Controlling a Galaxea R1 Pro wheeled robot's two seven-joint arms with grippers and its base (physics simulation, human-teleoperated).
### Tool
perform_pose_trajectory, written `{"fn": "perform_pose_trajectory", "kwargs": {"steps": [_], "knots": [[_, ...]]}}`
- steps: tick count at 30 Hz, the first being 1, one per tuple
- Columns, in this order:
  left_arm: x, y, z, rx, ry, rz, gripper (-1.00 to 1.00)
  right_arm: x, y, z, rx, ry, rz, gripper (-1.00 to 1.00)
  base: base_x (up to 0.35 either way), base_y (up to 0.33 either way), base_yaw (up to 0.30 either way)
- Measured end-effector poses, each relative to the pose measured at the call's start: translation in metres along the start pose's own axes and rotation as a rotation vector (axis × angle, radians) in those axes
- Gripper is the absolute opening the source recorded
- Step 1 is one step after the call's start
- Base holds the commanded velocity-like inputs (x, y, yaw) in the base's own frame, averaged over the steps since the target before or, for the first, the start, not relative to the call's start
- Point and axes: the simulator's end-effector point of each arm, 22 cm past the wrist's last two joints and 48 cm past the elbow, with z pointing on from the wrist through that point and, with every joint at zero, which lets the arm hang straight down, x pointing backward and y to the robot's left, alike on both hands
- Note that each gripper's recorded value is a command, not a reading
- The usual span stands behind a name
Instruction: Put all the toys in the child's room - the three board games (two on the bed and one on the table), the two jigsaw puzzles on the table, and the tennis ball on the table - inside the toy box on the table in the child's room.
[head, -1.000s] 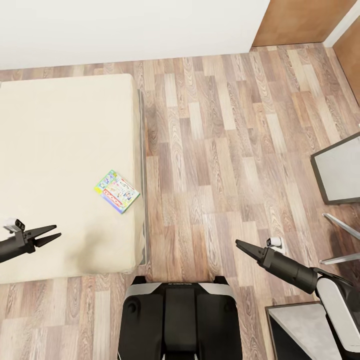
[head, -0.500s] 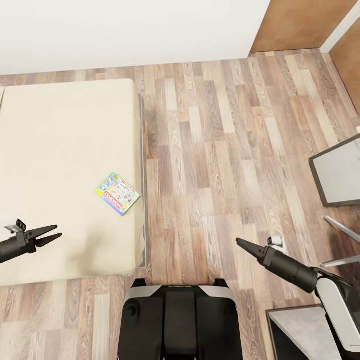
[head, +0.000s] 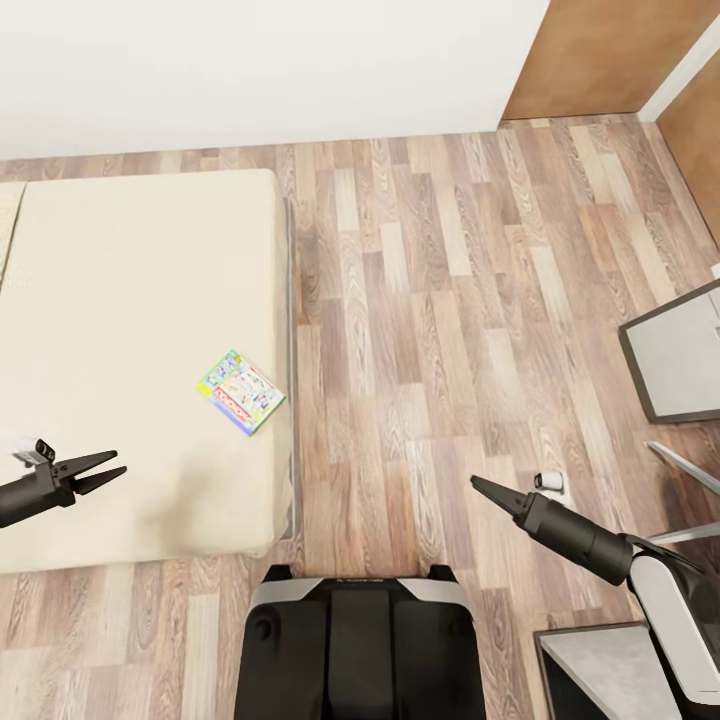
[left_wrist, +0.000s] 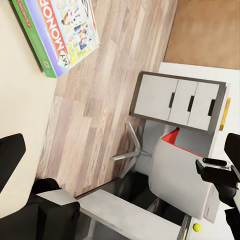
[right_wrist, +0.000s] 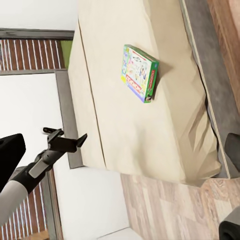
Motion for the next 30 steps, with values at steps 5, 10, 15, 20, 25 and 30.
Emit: {"fn": "perform_pose_trajectory", "kwargs": {"steps": [5, 10, 15, 20, 25, 30], "knots": [[-0.001, -0.004, 0.001, 0.006, -0.002, 0.005, 1.00, -0.001, 0.004, 0.000, -0.004, -0.001, -0.007, 1.00, 0.000, 0.000, 0.066], [-0.001, -0.008, 0.002, 0.013, -0.004, 0.009, 1.00, -0.003, 0.008, -0.001, -0.009, -0.004, -0.013, 1.00, 0.000, 0.000, 0.067], [-0.002, -0.012, 0.001, 0.017, -0.006, 0.015, 1.00, -0.005, 0.011, -0.002, -0.014, -0.007, -0.020, 1.00, 0.000, 0.000, 0.068], [-0.003, -0.016, 0.001, 0.022, -0.009, 0.020, 1.00, -0.006, 0.015, -0.002, -0.017, -0.010, -0.026, 1.00, 0.000, 0.000, 0.045], [-0.005, -0.020, 0.000, 0.025, -0.011, 0.026, 1.00, -0.008, 0.019, -0.003, -0.020, -0.013, -0.034, 1.00, 0.000, 0.000, 0.009], [-0.003, -0.024, 0.005, 0.042, -0.013, 0.026, 1.00, -0.010, 0.022, -0.003, -0.024, -0.016, -0.040, 1.00, 0.000, 0.000, 0.001]]}}
